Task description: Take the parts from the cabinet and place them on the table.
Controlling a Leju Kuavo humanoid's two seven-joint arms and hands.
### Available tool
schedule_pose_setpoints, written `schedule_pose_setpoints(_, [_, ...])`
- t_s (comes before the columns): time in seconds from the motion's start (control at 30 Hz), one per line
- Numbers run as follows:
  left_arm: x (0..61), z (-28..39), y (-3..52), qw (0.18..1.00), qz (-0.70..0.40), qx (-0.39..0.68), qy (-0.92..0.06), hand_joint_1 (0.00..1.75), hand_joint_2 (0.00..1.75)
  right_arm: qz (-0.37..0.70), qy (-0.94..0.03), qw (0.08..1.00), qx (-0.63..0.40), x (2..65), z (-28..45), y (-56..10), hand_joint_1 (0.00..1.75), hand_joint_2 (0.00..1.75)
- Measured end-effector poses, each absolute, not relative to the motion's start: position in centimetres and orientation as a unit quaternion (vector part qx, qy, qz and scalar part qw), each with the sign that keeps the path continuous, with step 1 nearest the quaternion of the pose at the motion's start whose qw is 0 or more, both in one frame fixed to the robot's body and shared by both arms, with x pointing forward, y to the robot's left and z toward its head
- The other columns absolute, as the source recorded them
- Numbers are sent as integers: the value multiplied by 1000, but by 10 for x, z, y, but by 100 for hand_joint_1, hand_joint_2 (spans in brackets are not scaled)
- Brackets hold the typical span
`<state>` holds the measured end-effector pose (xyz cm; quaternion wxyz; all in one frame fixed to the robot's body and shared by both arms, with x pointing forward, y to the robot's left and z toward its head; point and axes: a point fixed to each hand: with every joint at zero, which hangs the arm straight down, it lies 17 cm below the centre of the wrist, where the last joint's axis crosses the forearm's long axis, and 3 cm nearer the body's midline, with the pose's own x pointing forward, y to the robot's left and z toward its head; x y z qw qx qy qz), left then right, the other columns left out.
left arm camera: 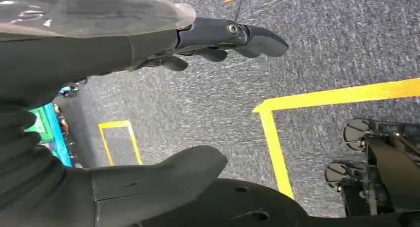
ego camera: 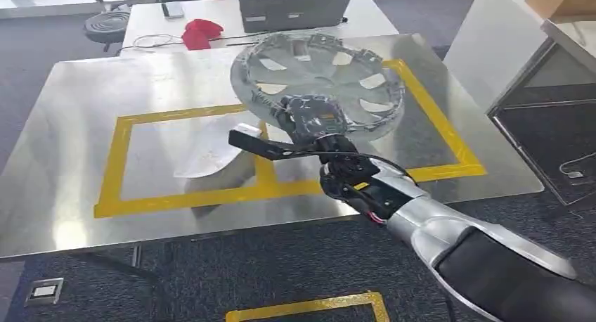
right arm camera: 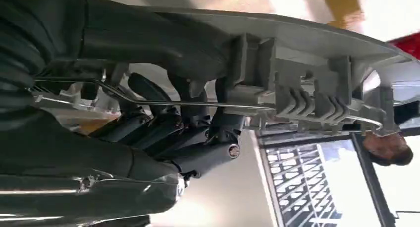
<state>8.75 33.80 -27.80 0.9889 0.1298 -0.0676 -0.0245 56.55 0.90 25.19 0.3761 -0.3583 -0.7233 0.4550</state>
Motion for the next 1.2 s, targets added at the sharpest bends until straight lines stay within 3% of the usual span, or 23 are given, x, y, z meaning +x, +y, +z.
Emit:
schedule_pose_setpoints(0.5, [89,-278,335,989,-32,124,-74,0,175,523,-614,412,-424,577,184,-32,175,175])
schedule_pose_setpoints(0.83, [90,-278,335,989,-33,123,-76,0,175,535,-596,421,-426,576,165,-41,175,175])
schedule_pose_setpoints(0.87, [90,-278,335,989,-33,123,-76,0,175,537,-593,422,-426,576,164,-42,0,175])
schedule_pose_setpoints(1.03, [93,-277,336,988,-36,125,-87,0,175,546,-574,433,-430,577,154,-50,0,175])
schedule_pose_setpoints(1.07, [94,-277,336,987,-36,126,-90,0,0,549,-571,434,-430,577,152,-52,0,175])
schedule_pose_setpoints(1.2, [94,-277,336,988,-28,125,-88,0,0,555,-564,439,-426,577,145,-57,0,175])
